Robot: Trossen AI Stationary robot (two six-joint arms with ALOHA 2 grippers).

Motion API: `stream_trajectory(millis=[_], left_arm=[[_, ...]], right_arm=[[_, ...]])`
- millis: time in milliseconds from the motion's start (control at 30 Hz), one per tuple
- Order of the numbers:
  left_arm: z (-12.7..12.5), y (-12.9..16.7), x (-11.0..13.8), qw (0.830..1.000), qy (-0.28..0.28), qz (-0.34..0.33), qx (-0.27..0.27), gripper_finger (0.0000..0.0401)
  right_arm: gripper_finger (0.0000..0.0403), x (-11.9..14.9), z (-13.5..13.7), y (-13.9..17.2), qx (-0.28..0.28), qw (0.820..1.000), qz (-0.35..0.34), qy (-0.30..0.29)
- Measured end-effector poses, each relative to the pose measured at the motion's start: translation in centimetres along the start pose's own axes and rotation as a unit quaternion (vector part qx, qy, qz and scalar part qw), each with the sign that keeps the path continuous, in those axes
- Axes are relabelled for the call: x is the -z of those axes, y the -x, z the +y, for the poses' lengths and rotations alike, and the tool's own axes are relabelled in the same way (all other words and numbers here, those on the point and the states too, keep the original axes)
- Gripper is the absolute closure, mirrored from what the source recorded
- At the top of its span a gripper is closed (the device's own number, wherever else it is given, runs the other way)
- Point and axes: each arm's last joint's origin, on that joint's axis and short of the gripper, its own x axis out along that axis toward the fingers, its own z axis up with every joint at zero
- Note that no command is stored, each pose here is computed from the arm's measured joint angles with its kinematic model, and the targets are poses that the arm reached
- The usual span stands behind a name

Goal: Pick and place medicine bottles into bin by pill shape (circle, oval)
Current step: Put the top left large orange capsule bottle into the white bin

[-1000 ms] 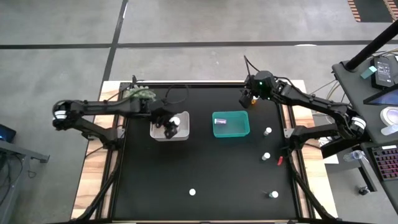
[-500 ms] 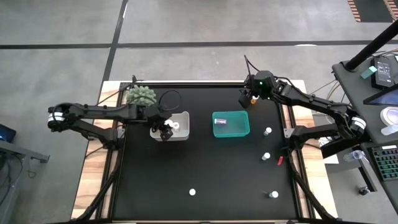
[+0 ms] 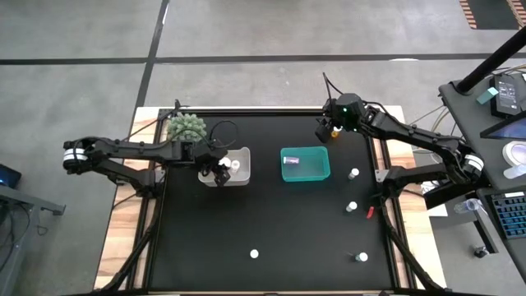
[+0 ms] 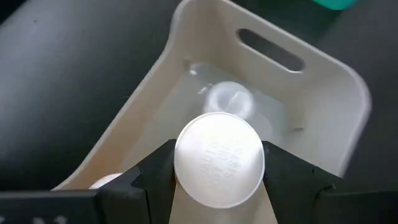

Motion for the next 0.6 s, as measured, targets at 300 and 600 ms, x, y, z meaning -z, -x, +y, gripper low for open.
stream_trajectory(millis=[300, 600], left_arm=[[0.6, -0.3, -0.3, 0.999, 0.014, -0.035, -0.039, 0.0216], [0.9, -2.1, -0.2, 0.998, 0.017, -0.012, -0.056, 0.0216]], right_arm=[[0.0209, 0.0, 0.0, 0.0, 0.000, 1.000, 0.000, 0.000], [0.0209, 0.0, 0.0, 0.0, 0.000, 1.000, 0.001, 0.000]])
